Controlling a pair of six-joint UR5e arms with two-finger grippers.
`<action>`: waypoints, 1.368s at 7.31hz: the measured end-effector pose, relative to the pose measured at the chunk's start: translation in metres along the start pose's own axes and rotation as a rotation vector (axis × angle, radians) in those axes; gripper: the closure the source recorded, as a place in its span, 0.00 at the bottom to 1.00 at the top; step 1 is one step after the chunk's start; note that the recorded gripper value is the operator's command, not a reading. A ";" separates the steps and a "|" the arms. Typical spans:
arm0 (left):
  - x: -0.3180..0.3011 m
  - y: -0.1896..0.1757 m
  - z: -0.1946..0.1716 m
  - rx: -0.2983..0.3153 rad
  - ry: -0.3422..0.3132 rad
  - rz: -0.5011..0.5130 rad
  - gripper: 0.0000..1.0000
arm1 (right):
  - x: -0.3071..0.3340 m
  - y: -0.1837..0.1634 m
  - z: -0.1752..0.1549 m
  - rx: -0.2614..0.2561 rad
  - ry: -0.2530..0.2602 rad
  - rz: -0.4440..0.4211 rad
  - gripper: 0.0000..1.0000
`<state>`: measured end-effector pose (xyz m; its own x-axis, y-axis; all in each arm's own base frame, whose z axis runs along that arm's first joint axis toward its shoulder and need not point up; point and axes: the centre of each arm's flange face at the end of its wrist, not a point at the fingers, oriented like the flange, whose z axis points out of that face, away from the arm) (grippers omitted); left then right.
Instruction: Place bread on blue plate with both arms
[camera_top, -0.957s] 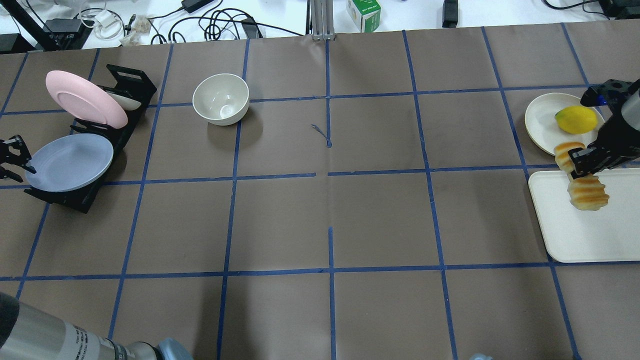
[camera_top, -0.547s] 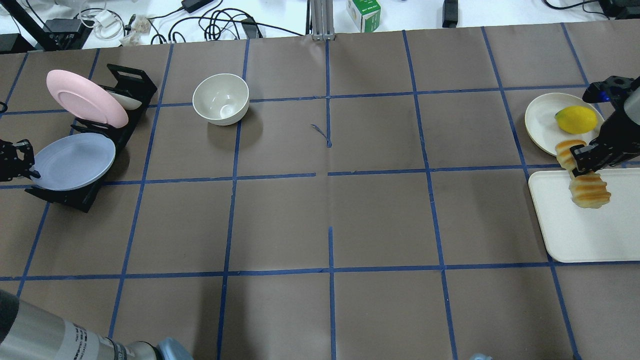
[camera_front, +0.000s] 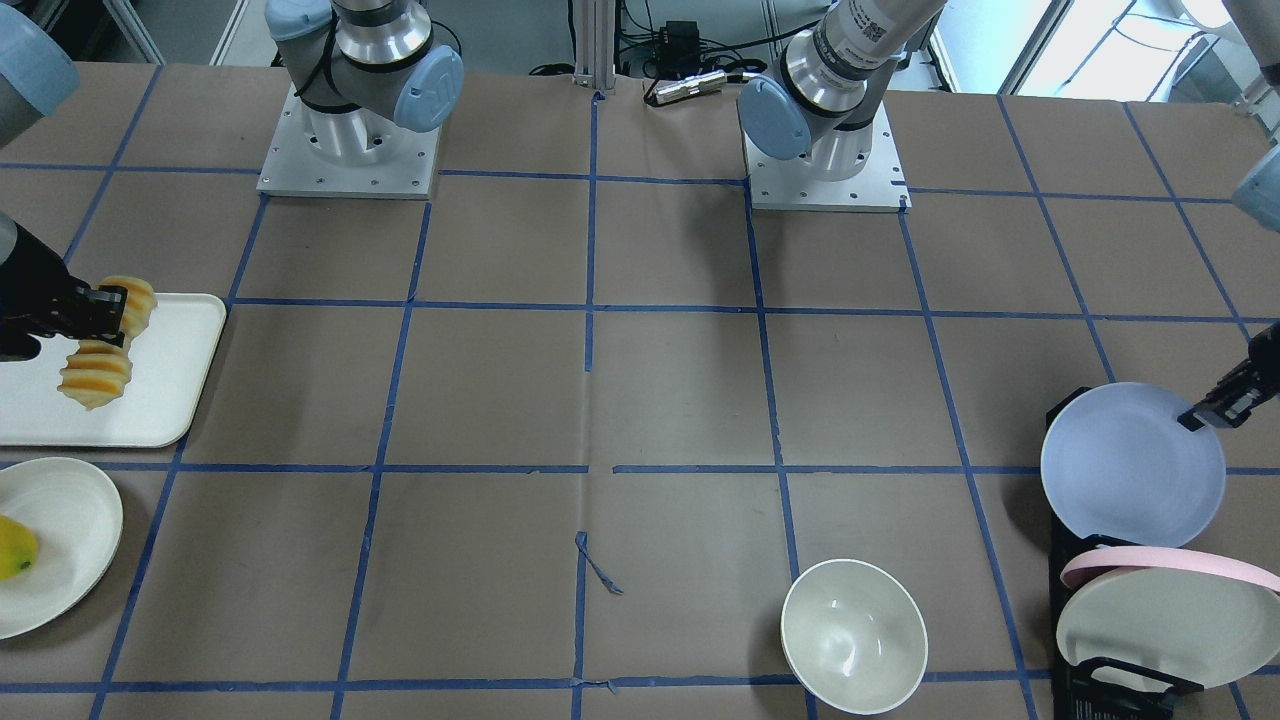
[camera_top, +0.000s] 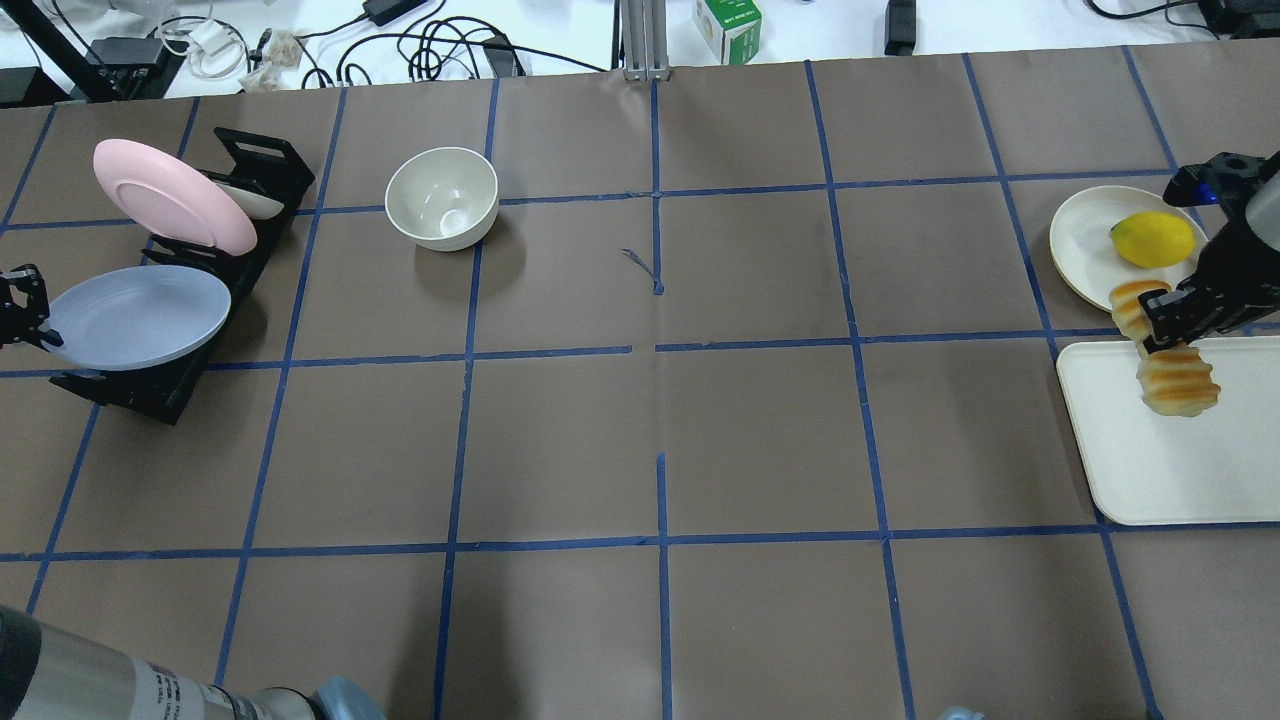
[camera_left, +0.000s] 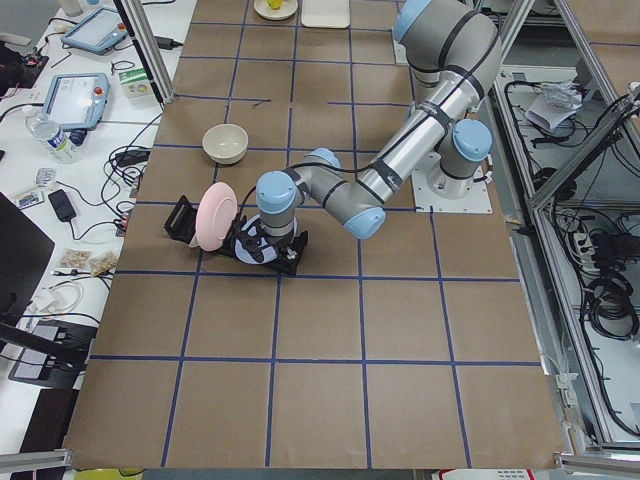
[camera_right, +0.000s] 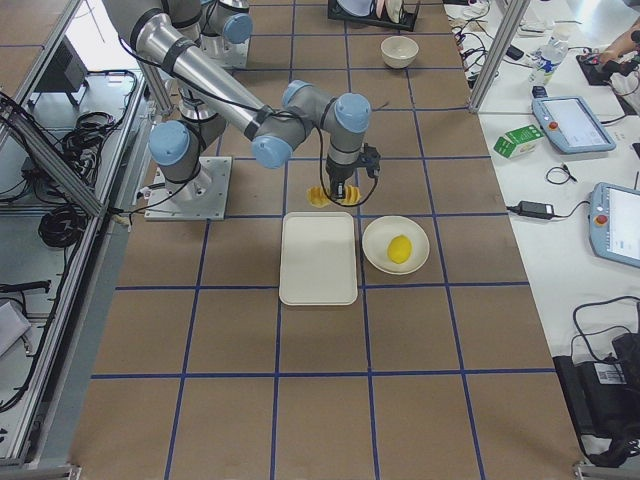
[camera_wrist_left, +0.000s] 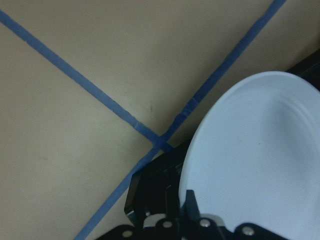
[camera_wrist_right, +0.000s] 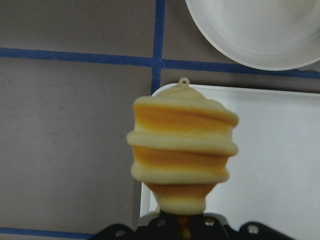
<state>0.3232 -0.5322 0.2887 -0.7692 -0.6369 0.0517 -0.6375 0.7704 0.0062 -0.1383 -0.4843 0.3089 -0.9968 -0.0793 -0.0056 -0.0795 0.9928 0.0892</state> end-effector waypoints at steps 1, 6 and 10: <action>0.004 0.009 -0.010 -0.022 0.005 0.004 1.00 | 0.000 0.000 0.000 0.000 0.000 0.000 1.00; 0.078 0.076 -0.057 -0.108 0.079 0.066 1.00 | -0.035 -0.012 -0.021 0.019 0.000 0.009 1.00; 0.179 0.162 -0.051 -0.137 0.206 0.128 1.00 | -0.086 -0.037 -0.076 0.011 -0.035 0.062 1.00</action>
<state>0.0848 -0.5197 0.3502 -0.8091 -0.5256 0.2628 -0.5127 0.8499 0.1212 -0.0497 -0.5211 0.3815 -0.9993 -0.0149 -0.0356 -0.0177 0.9967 0.0797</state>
